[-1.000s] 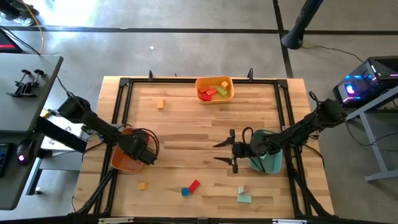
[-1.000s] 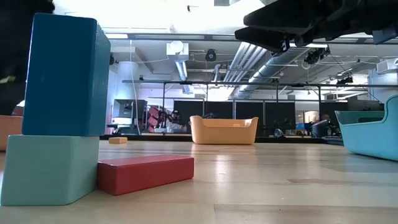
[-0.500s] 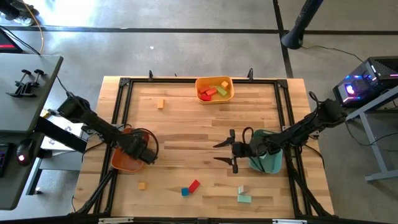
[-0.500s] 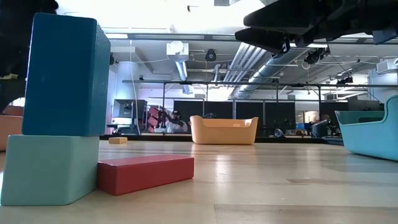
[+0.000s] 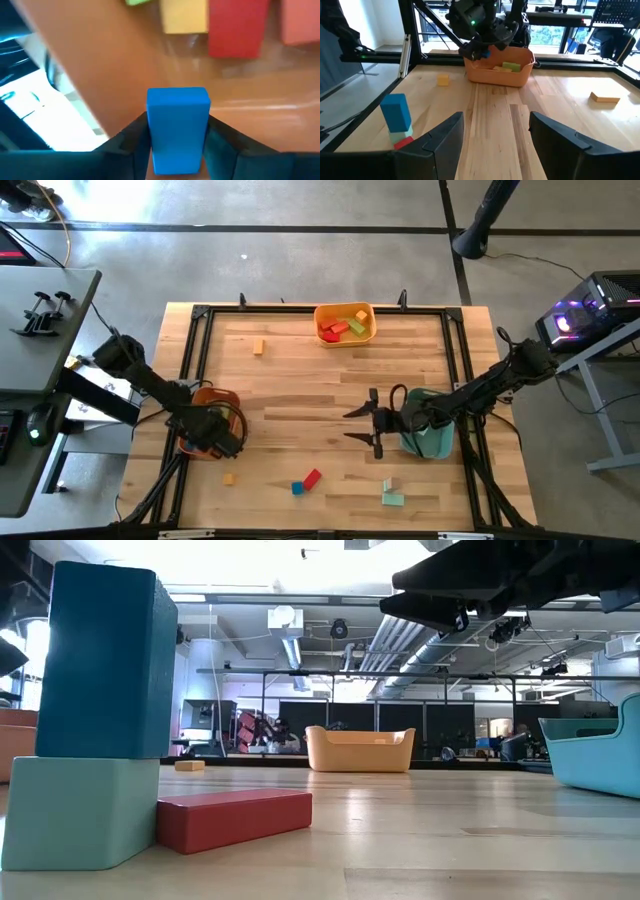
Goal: Sort blocks by size
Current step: Put the blue medium block into the orange bin, then put the blue large block into the yellow bin
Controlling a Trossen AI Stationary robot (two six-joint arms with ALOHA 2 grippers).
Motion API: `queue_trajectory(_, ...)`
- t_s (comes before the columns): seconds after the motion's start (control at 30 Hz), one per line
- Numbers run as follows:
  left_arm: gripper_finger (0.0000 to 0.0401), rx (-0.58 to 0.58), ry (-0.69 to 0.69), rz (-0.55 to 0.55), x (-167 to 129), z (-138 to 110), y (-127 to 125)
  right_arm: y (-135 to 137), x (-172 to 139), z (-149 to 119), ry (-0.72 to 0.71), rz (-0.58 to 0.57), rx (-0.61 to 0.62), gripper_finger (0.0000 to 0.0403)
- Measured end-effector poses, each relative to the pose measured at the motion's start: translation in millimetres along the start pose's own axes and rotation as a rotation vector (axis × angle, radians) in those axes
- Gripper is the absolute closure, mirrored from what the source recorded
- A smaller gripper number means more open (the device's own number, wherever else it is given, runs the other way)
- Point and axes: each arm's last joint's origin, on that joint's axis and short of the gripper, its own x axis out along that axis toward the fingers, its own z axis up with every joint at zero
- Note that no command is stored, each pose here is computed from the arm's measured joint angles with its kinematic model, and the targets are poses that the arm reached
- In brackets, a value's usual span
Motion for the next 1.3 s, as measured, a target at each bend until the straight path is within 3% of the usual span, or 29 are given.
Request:
queue_trajectory(0.3, 0.0178, -0.046, -0.013, 0.038, -0.5, -0.9, 4.0, 0.0, 0.0, 0.0, 0.000, 0.000, -0.011, 0.0181)
queue_trajectory(0.5, 0.0164, -0.064, -0.086, 0.049, -23.9, -6.4, 7.4, 0.0, 0.0, 0.0, 0.000, 0.000, -0.017, 0.0181)
queue_trajectory(0.8, 0.0166, -0.023, -0.558, -0.329, -75.5, -9.8, -17.2, 0.0, 0.0, -0.7, 0.007, 0.000, -0.020, 0.0181)
queue_trajectory(0.9, 0.0166, 0.086, -0.721, -0.457, -82.0, -8.9, -31.5, 0.0, 0.0, -0.7, 0.007, -0.001, -0.020, 0.0181)
queue_trajectory(1.03, 0.0167, 0.449, -0.940, -0.625, -90.5, -11.7, -68.0, -0.1, 0.0, -2.0, 0.020, -0.001, -0.025, 0.0181)
queue_trajectory(1.17, 0.0167, 0.842, -1.135, -0.652, -101.2, -16.4, -104.4, -0.1, 0.0, -2.9, 0.029, -0.001, -0.025, 0.0181)
queue_trajectory(1.3, 0.0167, 0.967, -1.306, -0.653, -129.2, -25.7, -120.8, -0.1, 0.0, -2.9, 0.029, -0.001, -0.019, 0.0181)
